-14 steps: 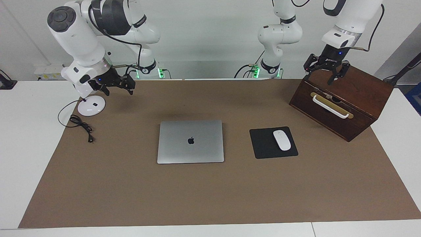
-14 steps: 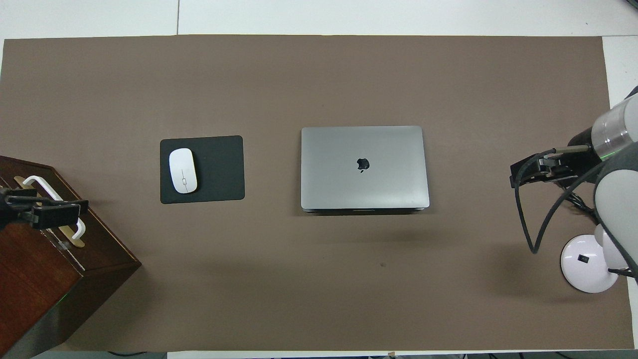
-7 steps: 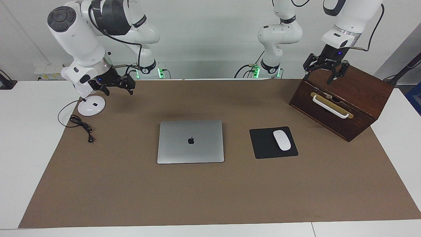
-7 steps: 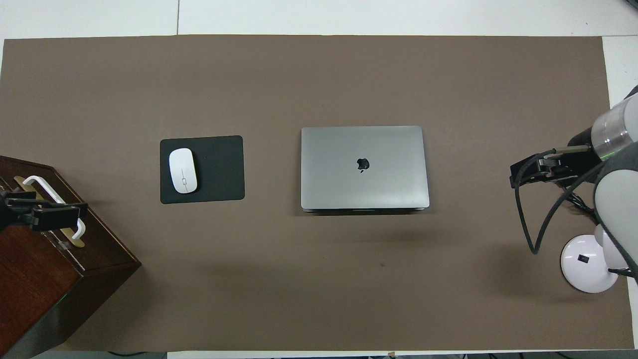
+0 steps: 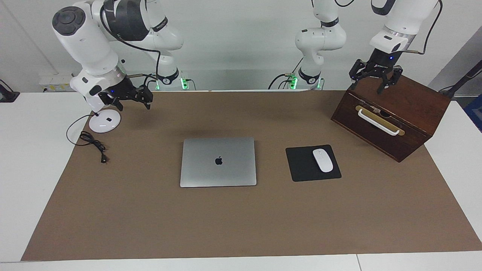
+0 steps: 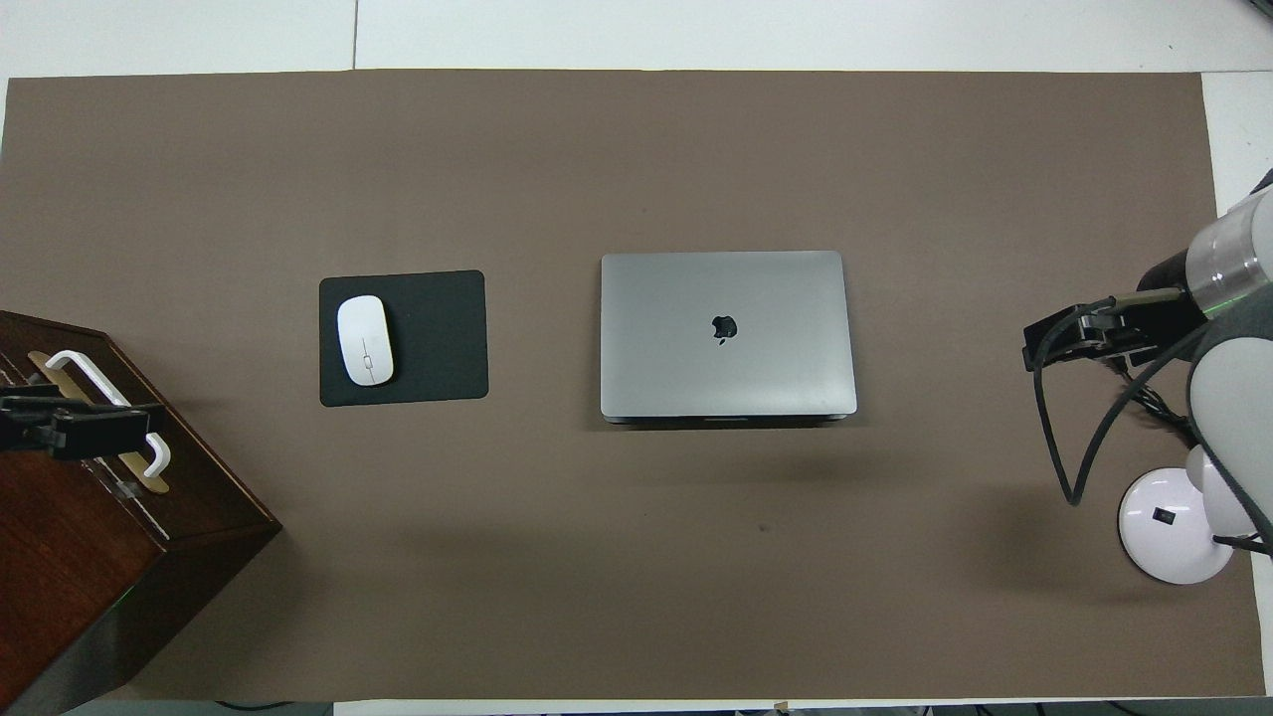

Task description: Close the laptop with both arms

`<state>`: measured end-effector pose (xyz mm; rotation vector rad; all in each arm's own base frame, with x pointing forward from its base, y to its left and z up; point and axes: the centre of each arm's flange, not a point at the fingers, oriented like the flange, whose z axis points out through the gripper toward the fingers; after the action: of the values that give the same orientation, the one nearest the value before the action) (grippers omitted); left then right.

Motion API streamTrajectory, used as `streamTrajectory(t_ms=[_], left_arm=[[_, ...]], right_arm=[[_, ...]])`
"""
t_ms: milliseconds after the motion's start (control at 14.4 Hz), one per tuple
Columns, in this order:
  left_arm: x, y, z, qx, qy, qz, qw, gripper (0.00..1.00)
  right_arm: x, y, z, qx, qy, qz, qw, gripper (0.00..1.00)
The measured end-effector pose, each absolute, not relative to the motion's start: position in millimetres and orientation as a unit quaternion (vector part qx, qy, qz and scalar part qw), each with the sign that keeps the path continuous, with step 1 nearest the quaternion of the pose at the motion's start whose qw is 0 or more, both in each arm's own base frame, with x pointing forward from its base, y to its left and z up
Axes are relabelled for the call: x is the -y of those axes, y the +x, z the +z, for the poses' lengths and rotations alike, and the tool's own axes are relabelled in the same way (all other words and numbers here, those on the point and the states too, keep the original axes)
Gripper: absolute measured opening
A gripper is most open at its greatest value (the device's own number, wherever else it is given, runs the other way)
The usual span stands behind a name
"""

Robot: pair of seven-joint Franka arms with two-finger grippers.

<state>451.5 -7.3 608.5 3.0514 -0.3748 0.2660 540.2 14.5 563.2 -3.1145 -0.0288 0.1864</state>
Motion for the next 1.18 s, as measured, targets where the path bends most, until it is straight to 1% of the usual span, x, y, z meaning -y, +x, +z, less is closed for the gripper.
streamTrajectory(t_ms=[208,624,901,1178], left_arm=[[7.8,454.1,610.7,0.124,0.988,0.087,0.017,1.00],[10.5,458.8,620.8,0.125,0.988,0.091,0.015,1.00],[10.4,462.2,629.4,0.114,0.989,0.089,0.016,1.00],[10.8,463.7,630.3,0.100,0.991,0.088,0.017,1.00]], right_arm=[[-15.1,540.2,563.2,0.016,-0.998,0.059,-0.004,1.00],[-14.0,541.3,568.6,0.015,-0.998,0.053,-0.005,1.00],[-11.4,542.3,581.0,0.012,-0.999,0.040,-0.005,1.00],[-5.4,542.4,582.2,0.007,-0.999,0.039,-0.005,1.00]])
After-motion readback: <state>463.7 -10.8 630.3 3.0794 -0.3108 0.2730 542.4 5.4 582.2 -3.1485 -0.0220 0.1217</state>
